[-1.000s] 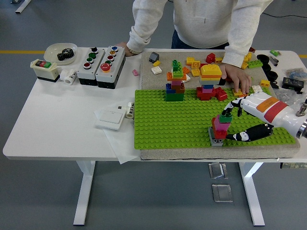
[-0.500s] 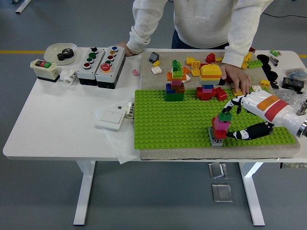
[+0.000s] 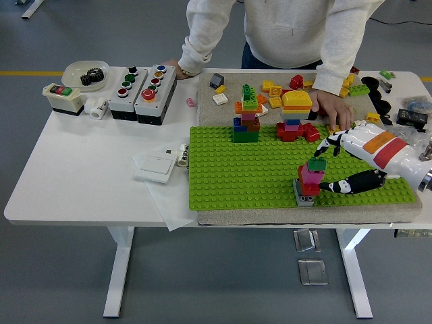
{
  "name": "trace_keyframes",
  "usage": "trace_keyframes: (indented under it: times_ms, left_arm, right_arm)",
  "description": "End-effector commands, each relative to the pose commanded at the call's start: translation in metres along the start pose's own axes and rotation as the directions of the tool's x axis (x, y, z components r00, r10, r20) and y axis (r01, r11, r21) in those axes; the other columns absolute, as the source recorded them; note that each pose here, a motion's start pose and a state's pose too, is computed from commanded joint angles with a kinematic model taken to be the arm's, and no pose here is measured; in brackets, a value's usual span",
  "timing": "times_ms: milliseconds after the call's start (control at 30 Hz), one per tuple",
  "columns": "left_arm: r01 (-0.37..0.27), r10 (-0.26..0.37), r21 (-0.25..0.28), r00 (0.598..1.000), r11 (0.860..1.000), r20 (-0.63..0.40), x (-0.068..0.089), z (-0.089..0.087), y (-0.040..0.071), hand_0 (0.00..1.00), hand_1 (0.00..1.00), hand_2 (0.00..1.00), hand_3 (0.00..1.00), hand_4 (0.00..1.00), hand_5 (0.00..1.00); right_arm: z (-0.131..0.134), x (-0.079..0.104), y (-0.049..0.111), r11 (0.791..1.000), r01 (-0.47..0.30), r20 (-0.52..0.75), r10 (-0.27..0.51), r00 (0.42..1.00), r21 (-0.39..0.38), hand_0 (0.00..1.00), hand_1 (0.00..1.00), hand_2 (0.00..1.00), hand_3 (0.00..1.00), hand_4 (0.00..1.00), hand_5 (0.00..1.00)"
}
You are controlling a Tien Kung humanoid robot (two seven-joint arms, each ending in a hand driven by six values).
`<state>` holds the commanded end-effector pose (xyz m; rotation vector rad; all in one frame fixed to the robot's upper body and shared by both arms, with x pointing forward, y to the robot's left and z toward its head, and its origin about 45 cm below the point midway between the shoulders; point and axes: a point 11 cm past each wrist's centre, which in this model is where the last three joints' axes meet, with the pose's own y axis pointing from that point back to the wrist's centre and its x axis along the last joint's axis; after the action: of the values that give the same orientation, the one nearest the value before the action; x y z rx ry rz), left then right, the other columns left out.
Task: Pick up the brick,pile it on top of brick,press brick,pick up the brick,pile it on top of brick,press brick
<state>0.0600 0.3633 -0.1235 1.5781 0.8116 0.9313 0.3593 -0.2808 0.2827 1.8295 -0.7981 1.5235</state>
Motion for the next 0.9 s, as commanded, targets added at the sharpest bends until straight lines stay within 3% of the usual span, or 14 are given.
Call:
trace_keyframes:
  times_ms: [200, 233, 400, 433, 900]
  left_arm:
    - [0.001, -0.001, 0.004, 1.000, 1.000, 0.005, -0.0007, -0.0015, -0.0003, 0.799, 0.717, 0.605, 0.534, 0.528, 0.508]
    - [0.001, -0.001, 0.004, 1.000, 1.000, 0.005, -0.0007, -0.0016, -0.0003, 0.802, 0.718, 0.605, 0.534, 0.528, 0.509]
    - [0.001, -0.001, 0.005, 1.000, 1.000, 0.006, -0.0009, -0.0022, -0.0004, 0.802, 0.718, 0.605, 0.534, 0.528, 0.509]
    - [0.001, -0.001, 0.005, 1.000, 1.000, 0.006, -0.0010, -0.0023, -0.0004, 0.799, 0.717, 0.605, 0.533, 0.529, 0.510]
    - [0.002, -0.002, 0.004, 1.000, 1.000, 0.007, -0.0009, -0.0017, -0.0003, 0.800, 0.716, 0.605, 0.534, 0.528, 0.512]
  right_arm:
    - [-0.0009, -0.0012, -0.0001, 1.000, -0.003, -0.013, 0.003, 1.000, -0.016, 0.309, 0.473, 0.634, 0.626, 0.894, 0.483]
    - [-0.0006, -0.0016, -0.0001, 1.000, -0.002, -0.015, 0.002, 1.000, -0.019, 0.596, 0.622, 0.737, 0.663, 0.919, 0.490]
    - [0.0031, -0.0057, 0.0010, 0.999, 0.014, -0.014, -0.015, 1.000, -0.041, 0.596, 0.622, 0.737, 0.663, 0.919, 0.490]
    - [0.0032, -0.0064, 0.0012, 0.999, 0.017, -0.014, -0.017, 1.000, -0.041, 0.668, 0.643, 0.753, 0.666, 0.921, 0.494]
    - [0.0036, -0.0074, 0.0015, 0.999, 0.013, -0.013, -0.013, 1.000, -0.038, 0.686, 0.649, 0.755, 0.665, 0.922, 0.494]
